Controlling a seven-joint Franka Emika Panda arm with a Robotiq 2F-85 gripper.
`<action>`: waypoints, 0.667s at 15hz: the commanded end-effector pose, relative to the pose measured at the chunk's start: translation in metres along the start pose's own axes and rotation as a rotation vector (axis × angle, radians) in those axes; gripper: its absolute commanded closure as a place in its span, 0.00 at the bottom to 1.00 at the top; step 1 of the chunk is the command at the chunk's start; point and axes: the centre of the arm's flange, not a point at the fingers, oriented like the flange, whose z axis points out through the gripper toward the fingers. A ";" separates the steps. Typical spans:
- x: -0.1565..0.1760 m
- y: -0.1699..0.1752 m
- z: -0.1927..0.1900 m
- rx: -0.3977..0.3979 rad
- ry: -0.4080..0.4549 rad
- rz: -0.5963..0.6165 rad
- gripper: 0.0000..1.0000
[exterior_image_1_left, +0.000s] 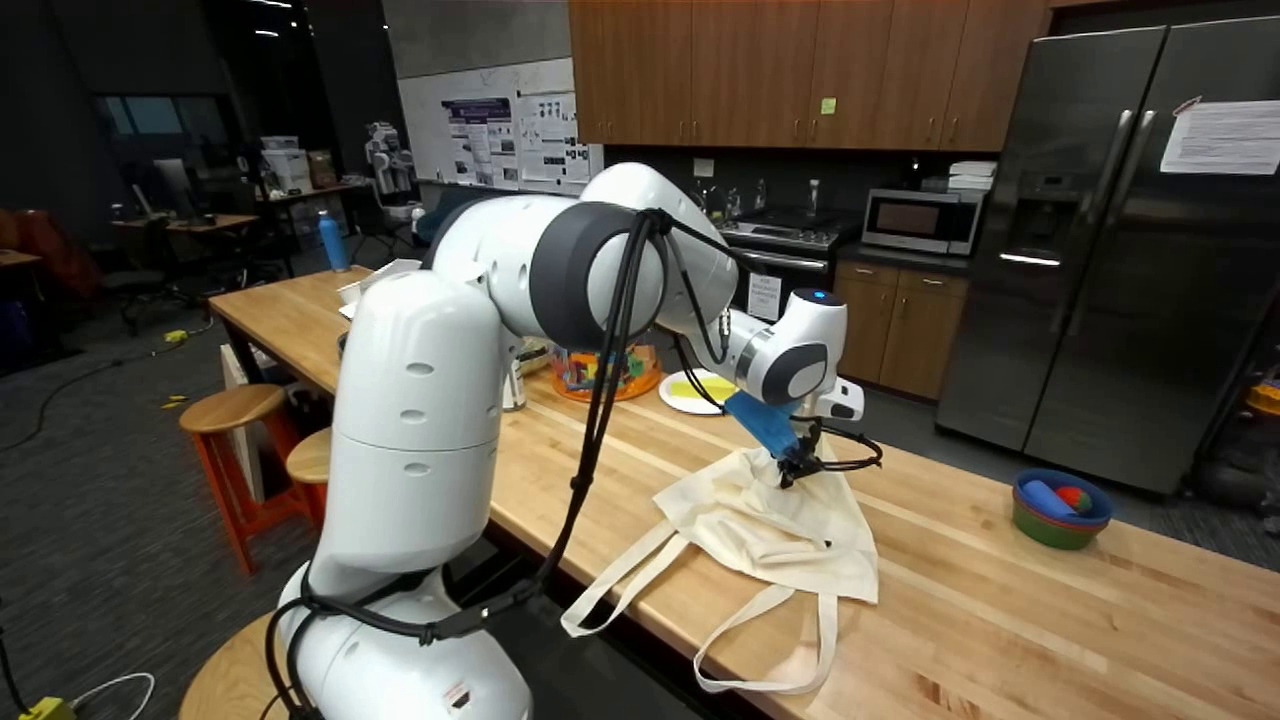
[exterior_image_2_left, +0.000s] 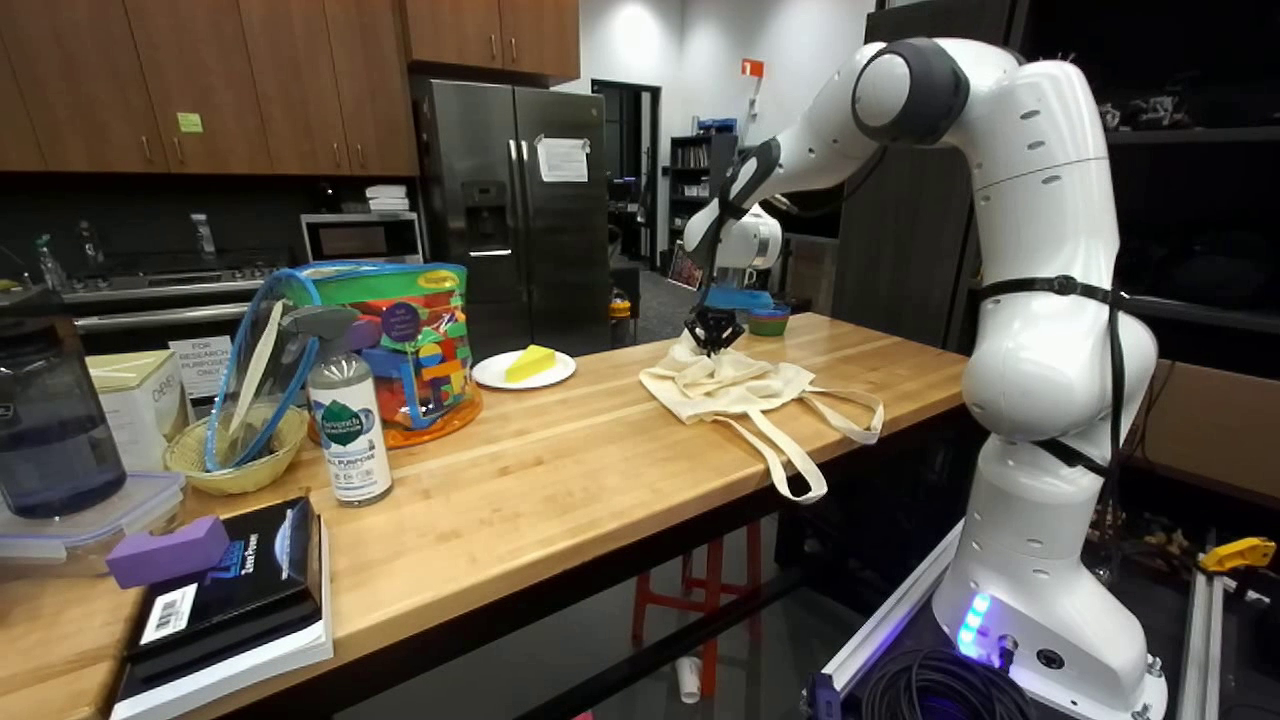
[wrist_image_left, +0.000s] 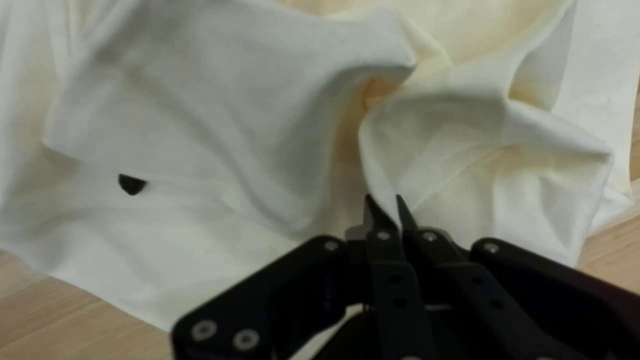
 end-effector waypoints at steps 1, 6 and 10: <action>0.015 0.012 0.003 0.011 -0.012 0.044 0.99; 0.020 0.023 0.006 0.005 -0.014 0.080 0.99; 0.015 0.019 0.007 -0.005 0.000 0.054 0.93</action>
